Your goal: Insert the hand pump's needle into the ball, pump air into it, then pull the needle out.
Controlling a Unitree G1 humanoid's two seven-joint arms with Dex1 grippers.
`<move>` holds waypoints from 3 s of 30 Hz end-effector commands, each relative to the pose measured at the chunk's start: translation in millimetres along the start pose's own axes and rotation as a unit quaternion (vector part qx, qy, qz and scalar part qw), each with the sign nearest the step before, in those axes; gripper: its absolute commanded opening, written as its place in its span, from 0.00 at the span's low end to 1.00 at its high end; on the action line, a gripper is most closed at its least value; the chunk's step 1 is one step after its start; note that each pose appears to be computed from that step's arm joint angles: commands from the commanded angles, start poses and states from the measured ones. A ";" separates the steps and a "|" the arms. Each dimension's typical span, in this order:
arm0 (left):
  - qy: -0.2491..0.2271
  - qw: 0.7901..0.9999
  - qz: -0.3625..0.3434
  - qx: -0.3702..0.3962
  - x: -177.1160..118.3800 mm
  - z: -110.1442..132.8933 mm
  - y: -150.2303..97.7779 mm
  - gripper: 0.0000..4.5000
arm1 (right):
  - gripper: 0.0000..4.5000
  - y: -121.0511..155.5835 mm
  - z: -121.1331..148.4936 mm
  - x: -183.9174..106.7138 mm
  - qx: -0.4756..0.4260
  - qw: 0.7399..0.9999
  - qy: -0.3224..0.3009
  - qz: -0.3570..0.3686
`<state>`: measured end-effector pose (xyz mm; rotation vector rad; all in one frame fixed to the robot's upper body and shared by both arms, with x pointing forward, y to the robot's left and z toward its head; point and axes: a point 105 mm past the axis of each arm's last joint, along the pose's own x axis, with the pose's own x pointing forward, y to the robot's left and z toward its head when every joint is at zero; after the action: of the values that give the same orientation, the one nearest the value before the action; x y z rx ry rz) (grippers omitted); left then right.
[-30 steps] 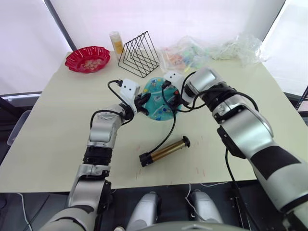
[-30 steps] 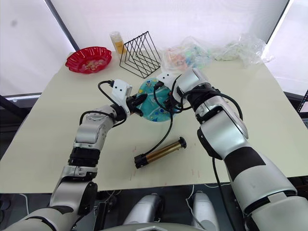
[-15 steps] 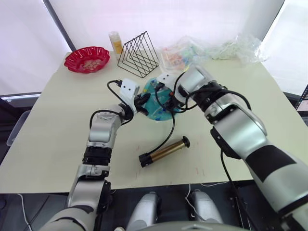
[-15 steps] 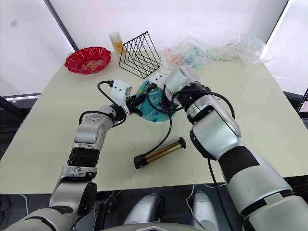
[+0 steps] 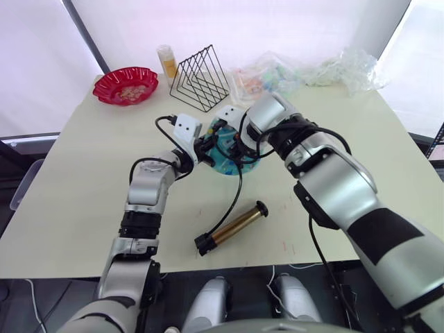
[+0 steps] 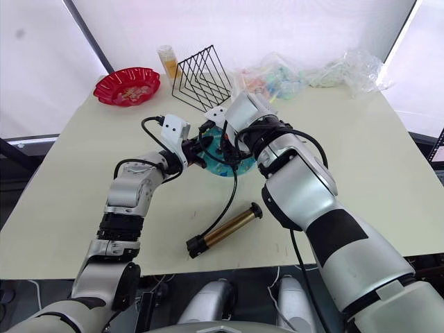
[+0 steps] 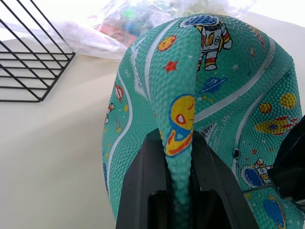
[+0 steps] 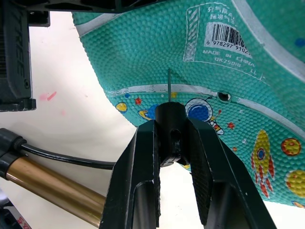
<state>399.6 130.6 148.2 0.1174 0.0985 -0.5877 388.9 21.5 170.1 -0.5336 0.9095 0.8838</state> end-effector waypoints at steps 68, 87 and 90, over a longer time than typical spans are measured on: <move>0.039 0.999 -0.016 -0.014 7.2 -25.2 -11.4 0.00 | 0.07 -15.0 -11.0 -17.3 0.031 0.999 -0.013 -0.020; 0.041 0.999 -0.018 -0.013 6.7 -26.5 -11.5 0.00 | 0.07 -20.6 -6.7 -21.6 0.040 0.998 -0.031 -0.030; 0.041 0.999 -0.018 -0.013 6.7 -26.7 -11.4 0.00 | 0.07 -21.5 -6.8 -21.7 0.041 0.998 -0.032 -0.032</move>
<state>402.5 131.0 146.7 0.1209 0.0938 -0.5788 394.1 -9.2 169.1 -0.4465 0.9201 0.7902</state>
